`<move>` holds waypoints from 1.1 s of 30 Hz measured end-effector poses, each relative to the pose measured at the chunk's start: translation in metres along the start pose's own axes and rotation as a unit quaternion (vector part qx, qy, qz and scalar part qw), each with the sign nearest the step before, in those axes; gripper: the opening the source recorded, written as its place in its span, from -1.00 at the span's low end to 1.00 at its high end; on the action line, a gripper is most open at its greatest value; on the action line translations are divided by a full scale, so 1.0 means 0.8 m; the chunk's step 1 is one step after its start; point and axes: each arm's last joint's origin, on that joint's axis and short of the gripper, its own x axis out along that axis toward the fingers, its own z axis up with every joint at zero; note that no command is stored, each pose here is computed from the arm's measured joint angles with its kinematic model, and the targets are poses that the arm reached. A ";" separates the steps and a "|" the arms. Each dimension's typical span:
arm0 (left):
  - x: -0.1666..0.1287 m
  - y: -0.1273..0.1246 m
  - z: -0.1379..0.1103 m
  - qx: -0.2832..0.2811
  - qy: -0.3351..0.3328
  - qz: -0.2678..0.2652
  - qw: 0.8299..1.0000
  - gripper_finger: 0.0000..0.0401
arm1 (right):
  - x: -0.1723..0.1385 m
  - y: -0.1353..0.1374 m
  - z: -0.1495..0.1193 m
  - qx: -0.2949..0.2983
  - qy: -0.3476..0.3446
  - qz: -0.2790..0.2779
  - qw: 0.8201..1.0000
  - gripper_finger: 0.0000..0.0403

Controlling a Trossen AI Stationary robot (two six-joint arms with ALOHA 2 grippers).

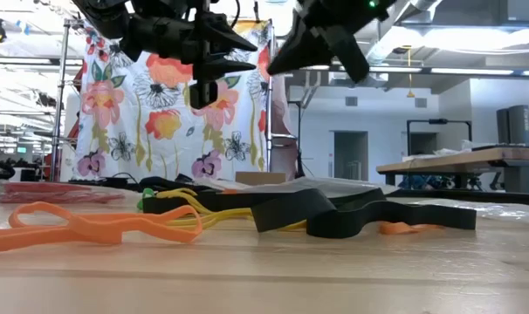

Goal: Sort rubber bands
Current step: Open the transparent zip bag

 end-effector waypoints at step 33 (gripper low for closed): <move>-0.012 0.028 -0.056 0.209 0.133 0.174 0.953 -0.49 | 0.085 -0.013 -0.128 0.356 0.041 0.270 0.893 -0.34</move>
